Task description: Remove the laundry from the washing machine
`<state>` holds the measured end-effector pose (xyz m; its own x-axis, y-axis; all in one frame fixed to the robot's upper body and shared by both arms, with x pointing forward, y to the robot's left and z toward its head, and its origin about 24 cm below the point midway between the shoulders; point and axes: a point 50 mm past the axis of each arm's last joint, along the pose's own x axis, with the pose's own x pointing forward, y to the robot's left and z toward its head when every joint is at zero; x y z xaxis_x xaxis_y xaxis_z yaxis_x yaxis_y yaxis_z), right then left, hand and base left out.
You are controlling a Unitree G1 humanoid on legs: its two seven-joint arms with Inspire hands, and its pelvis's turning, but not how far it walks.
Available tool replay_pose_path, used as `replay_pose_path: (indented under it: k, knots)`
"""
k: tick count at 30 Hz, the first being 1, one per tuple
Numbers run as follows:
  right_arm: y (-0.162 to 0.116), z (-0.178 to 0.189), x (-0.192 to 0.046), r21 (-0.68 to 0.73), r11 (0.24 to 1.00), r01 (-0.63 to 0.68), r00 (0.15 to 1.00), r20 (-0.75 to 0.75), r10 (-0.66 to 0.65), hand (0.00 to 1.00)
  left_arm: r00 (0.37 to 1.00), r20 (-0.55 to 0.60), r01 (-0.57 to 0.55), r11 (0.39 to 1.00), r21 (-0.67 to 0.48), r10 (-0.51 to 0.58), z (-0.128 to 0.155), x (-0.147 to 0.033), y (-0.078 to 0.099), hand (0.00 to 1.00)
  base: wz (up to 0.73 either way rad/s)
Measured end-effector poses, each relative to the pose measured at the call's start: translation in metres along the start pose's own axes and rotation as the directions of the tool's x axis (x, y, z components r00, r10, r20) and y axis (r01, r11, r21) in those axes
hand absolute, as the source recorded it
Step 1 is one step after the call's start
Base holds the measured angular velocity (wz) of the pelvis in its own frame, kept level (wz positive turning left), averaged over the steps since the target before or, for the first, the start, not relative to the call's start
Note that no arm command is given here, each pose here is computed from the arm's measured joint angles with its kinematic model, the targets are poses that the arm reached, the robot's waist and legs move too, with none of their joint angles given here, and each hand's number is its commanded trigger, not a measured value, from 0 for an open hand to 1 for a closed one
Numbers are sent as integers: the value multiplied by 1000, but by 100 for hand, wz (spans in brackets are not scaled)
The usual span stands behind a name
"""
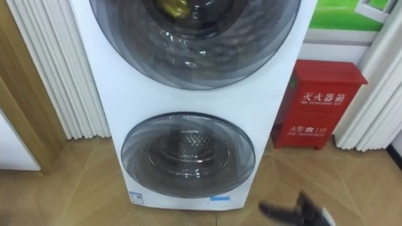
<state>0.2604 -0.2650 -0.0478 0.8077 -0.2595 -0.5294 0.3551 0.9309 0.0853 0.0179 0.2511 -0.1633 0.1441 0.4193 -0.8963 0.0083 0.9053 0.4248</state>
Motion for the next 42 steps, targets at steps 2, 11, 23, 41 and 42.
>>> replay_pose_path:
  k: [2, 11, 23, 41, 42]
  knots:
    - [5, 28, 4, -7, 1000, -5, 997, 83, 6, 0, 1000, -5, -8, 999, 41, 8, 0, 0, 2, 0, -2]
    - [24, 132, 5, -18, 1000, 3, 936, 352, 3, 0, 999, -42, -14, 995, 104, 19, -5, 0, 8, 0, 1]
    - [43, 196, -18, -80, 997, 9, 829, 558, 37, 0, 997, -60, -50, 991, 124, 57, -7, 2, 23, 0, -5]
    - [77, 251, -61, -147, 987, -64, 666, 731, 152, 0, 997, -61, -25, 982, 187, 37, -6, 1, 15, 0, 3]
    - [78, 251, -61, -147, 987, -65, 666, 730, 153, 0, 997, -61, -24, 982, 188, 36, -6, 1, 15, 0, -6]
